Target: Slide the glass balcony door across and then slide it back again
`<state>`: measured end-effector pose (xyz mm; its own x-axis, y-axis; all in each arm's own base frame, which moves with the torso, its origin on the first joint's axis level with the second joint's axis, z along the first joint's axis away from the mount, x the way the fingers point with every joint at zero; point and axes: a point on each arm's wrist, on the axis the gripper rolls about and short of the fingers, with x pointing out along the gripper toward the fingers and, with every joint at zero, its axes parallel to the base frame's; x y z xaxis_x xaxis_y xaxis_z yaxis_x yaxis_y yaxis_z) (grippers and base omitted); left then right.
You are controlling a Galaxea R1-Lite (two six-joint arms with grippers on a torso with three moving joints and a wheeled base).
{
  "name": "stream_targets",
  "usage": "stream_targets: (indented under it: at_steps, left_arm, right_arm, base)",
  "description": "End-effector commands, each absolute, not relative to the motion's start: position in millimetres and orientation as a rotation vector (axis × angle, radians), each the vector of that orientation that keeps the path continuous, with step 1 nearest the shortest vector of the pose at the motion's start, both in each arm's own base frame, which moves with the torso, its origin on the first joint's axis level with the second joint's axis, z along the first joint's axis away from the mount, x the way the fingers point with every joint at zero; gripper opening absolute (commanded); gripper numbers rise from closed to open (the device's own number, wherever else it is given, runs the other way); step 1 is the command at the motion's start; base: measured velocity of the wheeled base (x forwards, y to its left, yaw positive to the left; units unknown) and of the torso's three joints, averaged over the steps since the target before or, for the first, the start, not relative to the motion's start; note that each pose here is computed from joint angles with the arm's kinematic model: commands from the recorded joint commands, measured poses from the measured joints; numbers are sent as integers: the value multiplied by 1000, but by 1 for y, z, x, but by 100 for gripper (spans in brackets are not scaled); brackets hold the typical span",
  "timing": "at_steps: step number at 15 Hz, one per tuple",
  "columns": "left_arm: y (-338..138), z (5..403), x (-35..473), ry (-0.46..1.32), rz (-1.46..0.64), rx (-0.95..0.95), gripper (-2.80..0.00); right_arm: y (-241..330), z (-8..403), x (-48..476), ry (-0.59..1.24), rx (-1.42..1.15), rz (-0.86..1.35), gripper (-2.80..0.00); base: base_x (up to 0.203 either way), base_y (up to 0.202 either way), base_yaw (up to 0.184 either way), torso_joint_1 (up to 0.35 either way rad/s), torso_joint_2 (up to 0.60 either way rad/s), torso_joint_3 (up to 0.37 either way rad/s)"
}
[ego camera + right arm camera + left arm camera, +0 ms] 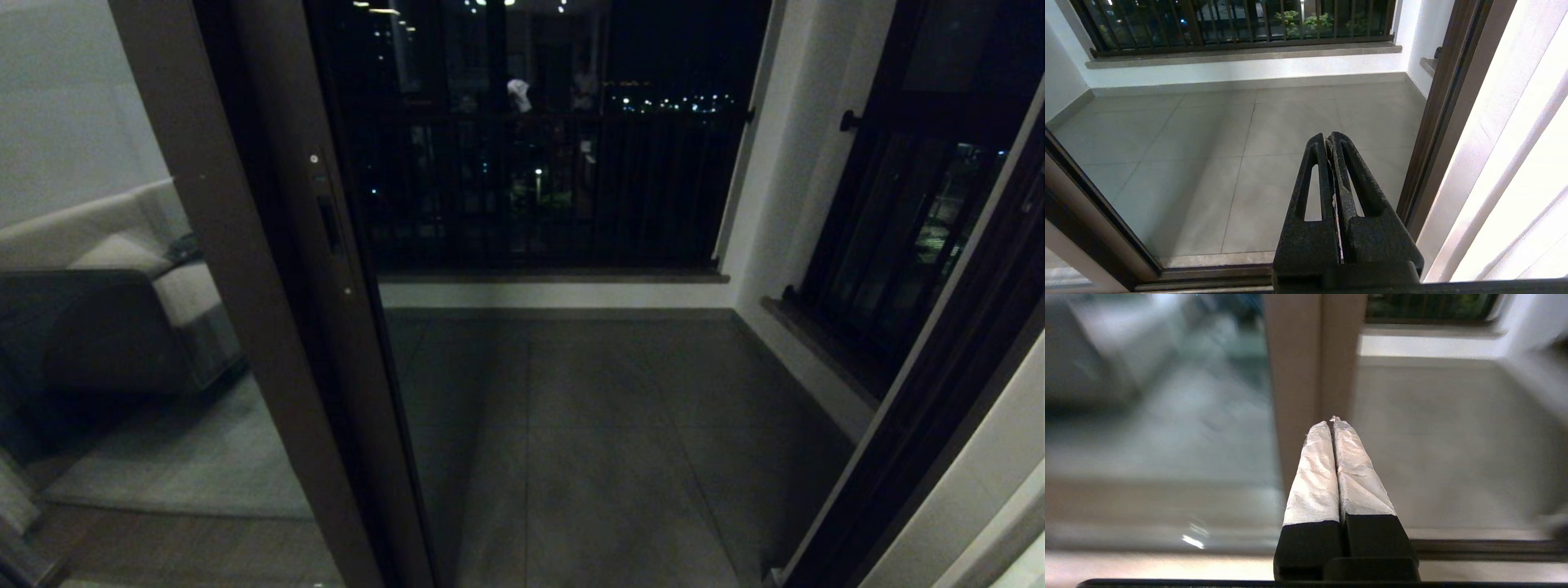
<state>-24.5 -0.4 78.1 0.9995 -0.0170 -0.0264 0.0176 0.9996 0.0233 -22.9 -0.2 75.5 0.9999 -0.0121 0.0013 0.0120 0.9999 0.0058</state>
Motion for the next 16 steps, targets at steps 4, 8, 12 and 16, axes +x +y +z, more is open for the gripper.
stream_targets:
  at_steps: [4, 8, 12, 16]
  left_arm:
    - [-1, 74, -23, 14, -42, 91, -280]
    - [-1, 74, -23, 11, -42, 107, -280]
    - [-1, 74, -23, 11, -42, 81, -280]
    - [-1, 74, -23, 11, -42, 81, -280]
  right_arm:
    - [0, 75, -23, 0, 8, -14, -280]
    - [0, 75, -23, 0, 8, -12, -280]
    - [0, 75, -23, 2, -2, -8, -280]
    - [0, 75, -23, 2, 0, -11, -280]
  base:
    - [0, 0, 0, 0, 0, 0]
    - [0, 0, 0, 0, 0, 0]
    - [0, 0, 0, 0, 0, 0]
    - [0, 0, 0, 0, 0, 0]
